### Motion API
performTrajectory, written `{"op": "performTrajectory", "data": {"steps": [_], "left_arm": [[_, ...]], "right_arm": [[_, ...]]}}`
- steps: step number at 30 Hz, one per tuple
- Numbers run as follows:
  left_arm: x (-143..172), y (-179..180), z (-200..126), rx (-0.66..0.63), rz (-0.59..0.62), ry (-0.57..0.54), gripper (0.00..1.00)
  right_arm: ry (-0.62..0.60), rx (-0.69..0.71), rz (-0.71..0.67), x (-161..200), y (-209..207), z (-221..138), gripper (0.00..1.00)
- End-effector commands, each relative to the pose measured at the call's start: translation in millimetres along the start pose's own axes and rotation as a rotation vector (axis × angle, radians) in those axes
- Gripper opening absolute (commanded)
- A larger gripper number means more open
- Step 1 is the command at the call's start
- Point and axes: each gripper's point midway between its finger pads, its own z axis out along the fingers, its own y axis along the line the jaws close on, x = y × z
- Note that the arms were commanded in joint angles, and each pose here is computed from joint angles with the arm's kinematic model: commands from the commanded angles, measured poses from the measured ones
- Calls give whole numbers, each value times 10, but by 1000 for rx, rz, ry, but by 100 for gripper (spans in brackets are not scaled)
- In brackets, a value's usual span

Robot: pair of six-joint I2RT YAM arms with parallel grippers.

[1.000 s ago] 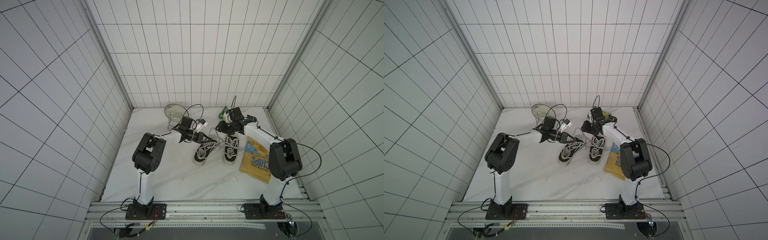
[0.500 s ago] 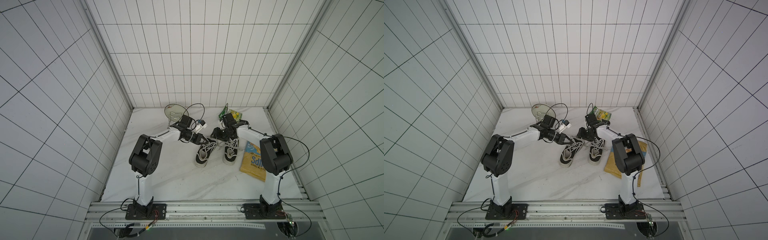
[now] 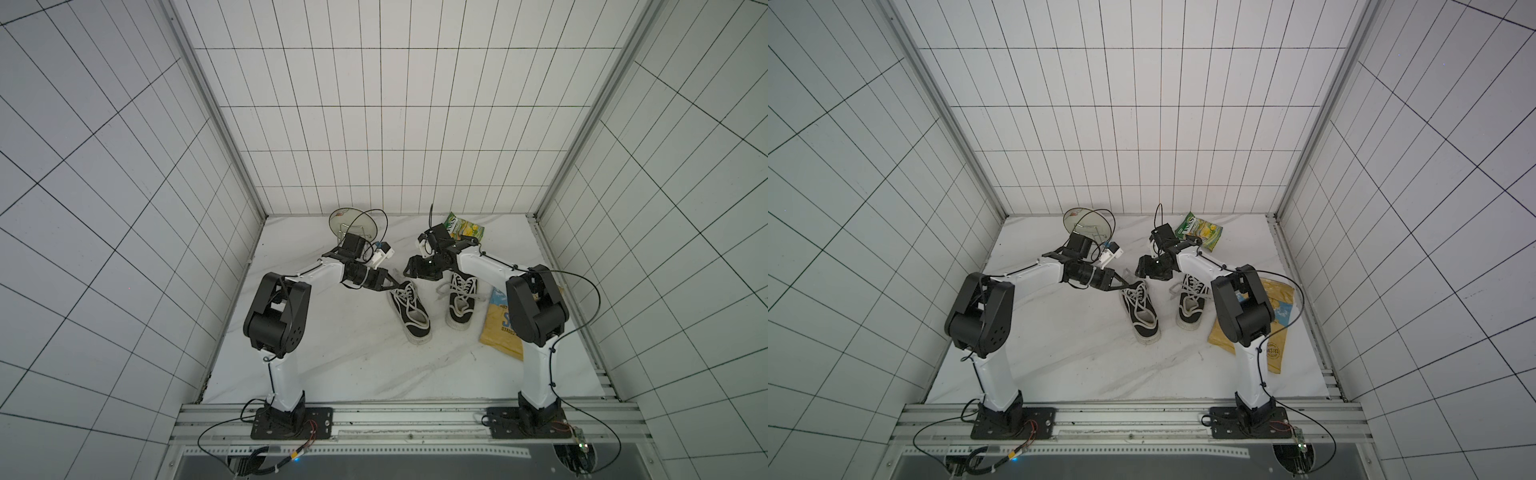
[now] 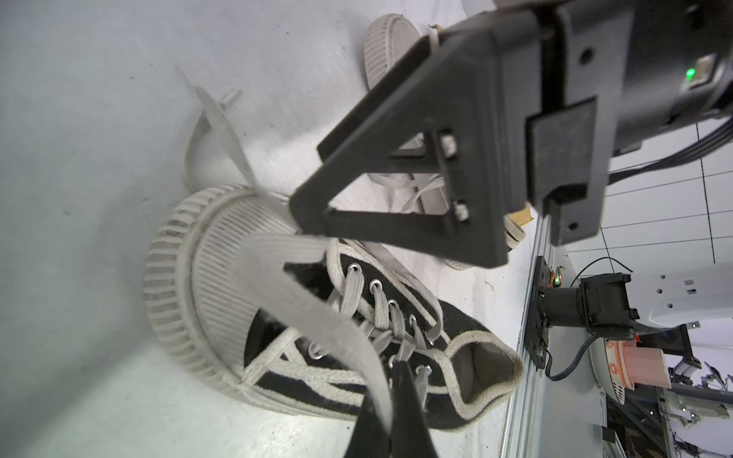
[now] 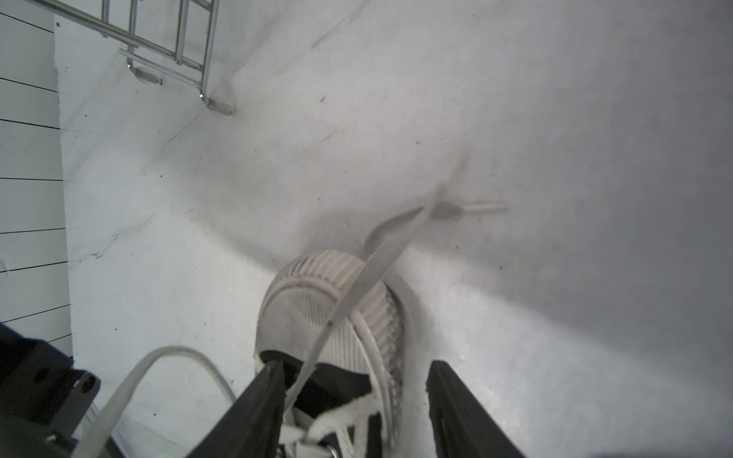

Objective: Tie the shoes
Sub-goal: Cross the shoelace with the shoelace.

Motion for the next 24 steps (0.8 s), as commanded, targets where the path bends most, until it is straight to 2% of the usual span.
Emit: {"op": "performTrajectory", "data": {"steps": [1, 5, 11, 14, 19, 24], "left_arm": [[-93, -118, -85, 17, 40, -39, 0], [-87, -116, -71, 27, 33, -38, 0], [-72, -108, -69, 24, 28, -35, 0], [-74, -104, -74, 20, 29, -36, 0], [-91, -97, -74, 24, 24, -40, 0], [-134, -51, -157, 20, 7, -74, 0]], "right_arm": [[-38, 73, -21, -42, -153, -340, 61], [15, 63, 31, 99, -245, -259, 58], [97, -27, 154, 233, -185, 31, 53], [109, -69, 217, 267, -152, 112, 53], [82, -91, 326, 283, -292, 197, 57], [-5, -2, 391, 175, -656, 23, 57]]}}
